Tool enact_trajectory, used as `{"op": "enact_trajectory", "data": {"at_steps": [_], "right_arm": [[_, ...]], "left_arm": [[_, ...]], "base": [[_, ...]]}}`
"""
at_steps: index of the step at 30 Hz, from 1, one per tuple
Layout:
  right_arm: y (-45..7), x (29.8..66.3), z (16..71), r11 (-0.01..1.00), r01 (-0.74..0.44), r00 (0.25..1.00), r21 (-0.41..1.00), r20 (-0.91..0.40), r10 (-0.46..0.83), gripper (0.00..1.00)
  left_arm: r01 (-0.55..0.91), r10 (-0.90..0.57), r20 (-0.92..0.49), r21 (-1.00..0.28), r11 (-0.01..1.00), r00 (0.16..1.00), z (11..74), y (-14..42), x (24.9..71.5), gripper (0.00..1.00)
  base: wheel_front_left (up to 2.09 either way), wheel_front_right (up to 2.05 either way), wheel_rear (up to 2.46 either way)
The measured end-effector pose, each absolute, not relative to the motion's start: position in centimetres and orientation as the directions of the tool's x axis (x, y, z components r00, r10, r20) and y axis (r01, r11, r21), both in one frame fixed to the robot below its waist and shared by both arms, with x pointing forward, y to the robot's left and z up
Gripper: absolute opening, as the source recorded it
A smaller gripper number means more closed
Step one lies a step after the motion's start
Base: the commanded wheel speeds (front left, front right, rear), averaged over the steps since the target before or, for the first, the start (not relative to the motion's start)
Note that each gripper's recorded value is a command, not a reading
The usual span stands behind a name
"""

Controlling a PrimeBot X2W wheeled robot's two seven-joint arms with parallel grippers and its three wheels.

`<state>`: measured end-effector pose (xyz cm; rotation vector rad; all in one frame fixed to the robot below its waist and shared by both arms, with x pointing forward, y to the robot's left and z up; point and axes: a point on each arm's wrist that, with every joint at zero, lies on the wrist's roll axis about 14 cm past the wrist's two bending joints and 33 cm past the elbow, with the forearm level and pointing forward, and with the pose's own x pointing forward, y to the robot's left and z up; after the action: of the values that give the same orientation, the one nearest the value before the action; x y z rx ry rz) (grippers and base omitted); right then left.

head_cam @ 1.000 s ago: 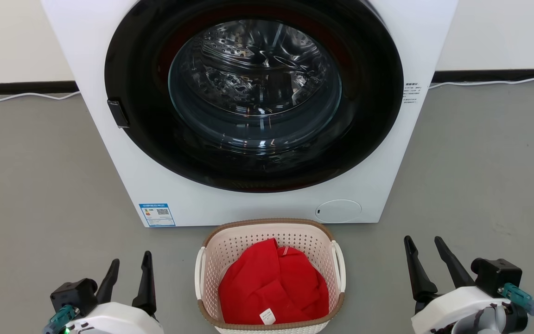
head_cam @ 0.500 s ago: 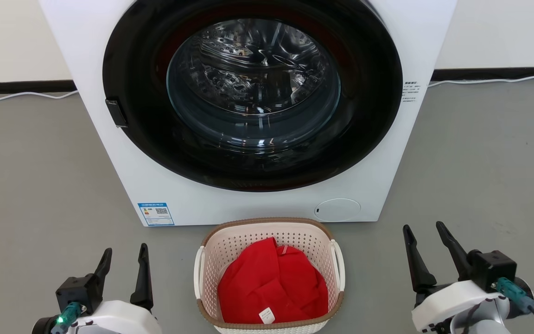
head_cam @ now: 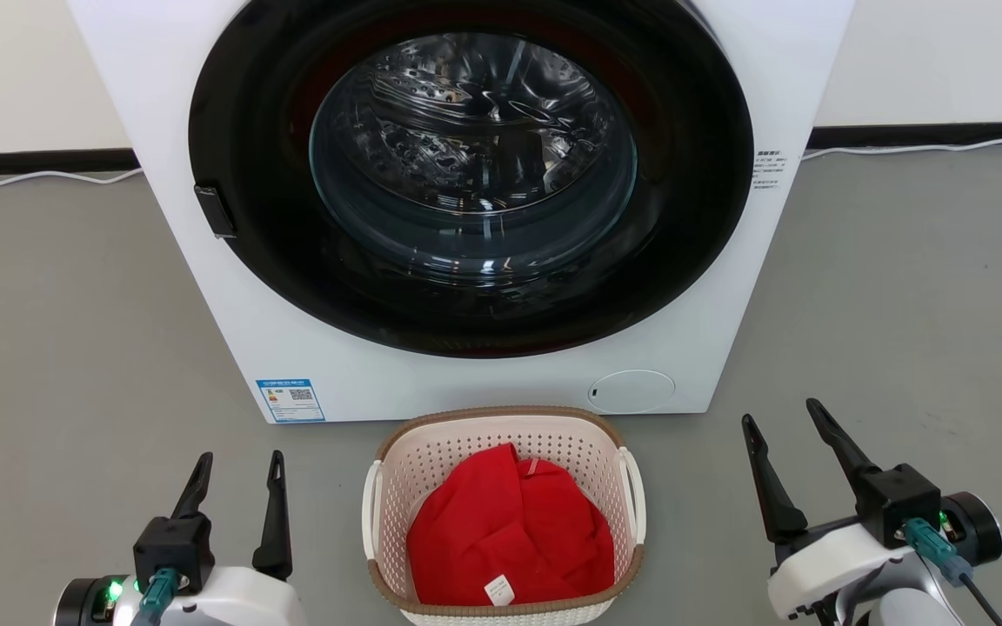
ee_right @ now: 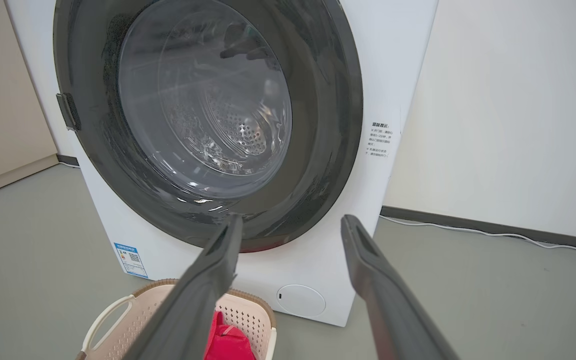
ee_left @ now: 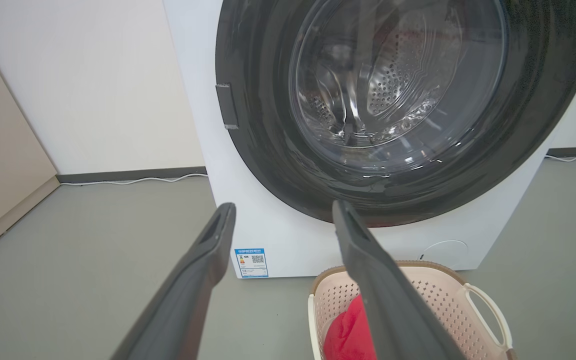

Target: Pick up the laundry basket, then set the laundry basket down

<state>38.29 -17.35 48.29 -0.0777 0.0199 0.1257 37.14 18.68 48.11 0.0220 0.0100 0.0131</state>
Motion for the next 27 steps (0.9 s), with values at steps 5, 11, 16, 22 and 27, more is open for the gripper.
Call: {"op": "enact_trajectory", "data": {"at_steps": [5,11,16,22,27], "right_arm": [[-17.3,38.5,48.4,0.987,-0.131,0.991,-0.097,-0.02,0.13,1.0],[-17.4,38.5,48.2,0.988,-0.126,0.992,-0.094,-0.027,0.124,1.0],[-17.6,38.5,47.8,0.989,-0.119,0.993,-0.088,-0.036,0.117,1.0],[-17.9,38.8,46.6,0.992,-0.107,0.992,-0.07,-0.069,0.102,1.0],[-17.9,40.3,45.7,0.994,-0.096,0.992,-0.053,-0.09,0.091,1.0]], "left_arm": [[-0.011,0.012,-0.009,0.034,0.999,1.0,48.1,18.6,37.2,1.0],[-0.016,0.017,-0.015,0.032,0.999,1.0,47.9,18.7,37.3,1.0],[-0.021,0.021,-0.023,0.033,0.999,1.0,47.6,18.9,37.4,1.0],[-0.017,0.019,-0.052,0.037,0.999,0.998,46.6,18.8,37.8,1.0],[-0.007,0.009,-0.069,0.032,0.999,0.998,45.9,18.6,39.6,1.0]], "base": [[0.0,0.0,0.0],[0.0,0.0,0.0],[0.0,0.0,0.0],[0.0,0.0,0.0],[0.0,0.0,0.0]]}}
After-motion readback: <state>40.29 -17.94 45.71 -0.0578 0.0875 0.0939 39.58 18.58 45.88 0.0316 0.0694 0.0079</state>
